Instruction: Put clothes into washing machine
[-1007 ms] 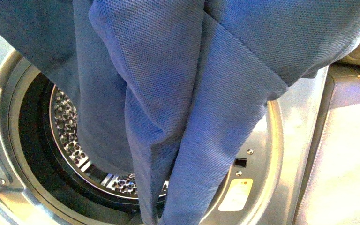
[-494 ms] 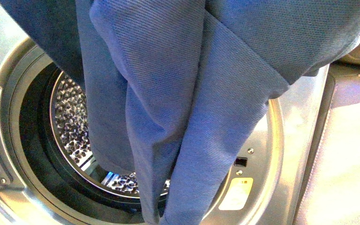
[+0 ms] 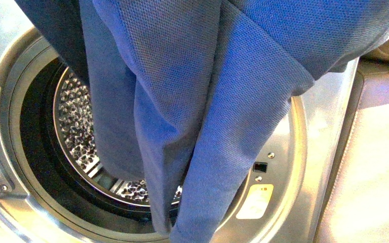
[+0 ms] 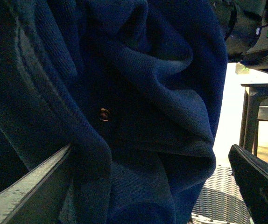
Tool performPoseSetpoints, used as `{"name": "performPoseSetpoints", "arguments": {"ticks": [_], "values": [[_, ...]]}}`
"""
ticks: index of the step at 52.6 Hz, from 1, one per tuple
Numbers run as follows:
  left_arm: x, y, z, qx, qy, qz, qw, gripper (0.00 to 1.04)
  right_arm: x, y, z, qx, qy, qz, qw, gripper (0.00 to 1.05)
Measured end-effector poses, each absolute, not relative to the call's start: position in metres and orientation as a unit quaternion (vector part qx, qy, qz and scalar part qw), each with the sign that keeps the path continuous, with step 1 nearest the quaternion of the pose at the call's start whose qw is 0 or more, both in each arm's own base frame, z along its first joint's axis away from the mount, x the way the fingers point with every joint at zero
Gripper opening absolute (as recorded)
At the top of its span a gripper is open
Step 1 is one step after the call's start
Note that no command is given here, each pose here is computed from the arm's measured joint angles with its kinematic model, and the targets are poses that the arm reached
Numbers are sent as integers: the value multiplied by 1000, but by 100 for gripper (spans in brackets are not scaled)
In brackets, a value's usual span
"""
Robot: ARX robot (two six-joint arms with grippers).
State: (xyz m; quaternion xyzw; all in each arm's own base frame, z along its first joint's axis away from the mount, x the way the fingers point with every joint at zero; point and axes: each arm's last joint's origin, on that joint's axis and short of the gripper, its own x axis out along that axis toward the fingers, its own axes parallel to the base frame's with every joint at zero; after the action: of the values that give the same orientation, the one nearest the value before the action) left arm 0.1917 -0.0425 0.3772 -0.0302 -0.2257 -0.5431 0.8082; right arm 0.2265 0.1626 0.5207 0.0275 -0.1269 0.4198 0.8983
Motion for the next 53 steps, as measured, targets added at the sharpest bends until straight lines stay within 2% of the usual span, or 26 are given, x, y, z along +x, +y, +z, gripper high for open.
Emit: {"name": "performPoseSetpoints", "arguments": {"ticks": [7, 11, 15, 38, 41, 47, 53], "values": [[193, -57, 370, -23, -199, -546, 813, 98, 227, 163, 521, 27, -127, 420, 898, 17], [197, -67, 368, -11, -181, -519, 835, 98, 227, 163, 521, 27, -127, 420, 898, 17], [198, -72, 370, 3, -187, -507, 842, 98, 227, 163, 521, 27, -127, 420, 898, 17], [192, -82, 382, 10, -211, -505, 837, 98, 227, 163, 521, 28, -127, 419, 898, 17], [192, -86, 385, 11, -210, -489, 846, 98, 227, 163, 521, 28, -127, 420, 898, 17], [198, -89, 396, -9, -198, -406, 892, 98, 227, 163, 521, 28, -127, 419, 899, 17], [198, -92, 397, -8, -205, -371, 906, 98, 227, 163, 521, 28, -127, 417, 899, 17]]}}
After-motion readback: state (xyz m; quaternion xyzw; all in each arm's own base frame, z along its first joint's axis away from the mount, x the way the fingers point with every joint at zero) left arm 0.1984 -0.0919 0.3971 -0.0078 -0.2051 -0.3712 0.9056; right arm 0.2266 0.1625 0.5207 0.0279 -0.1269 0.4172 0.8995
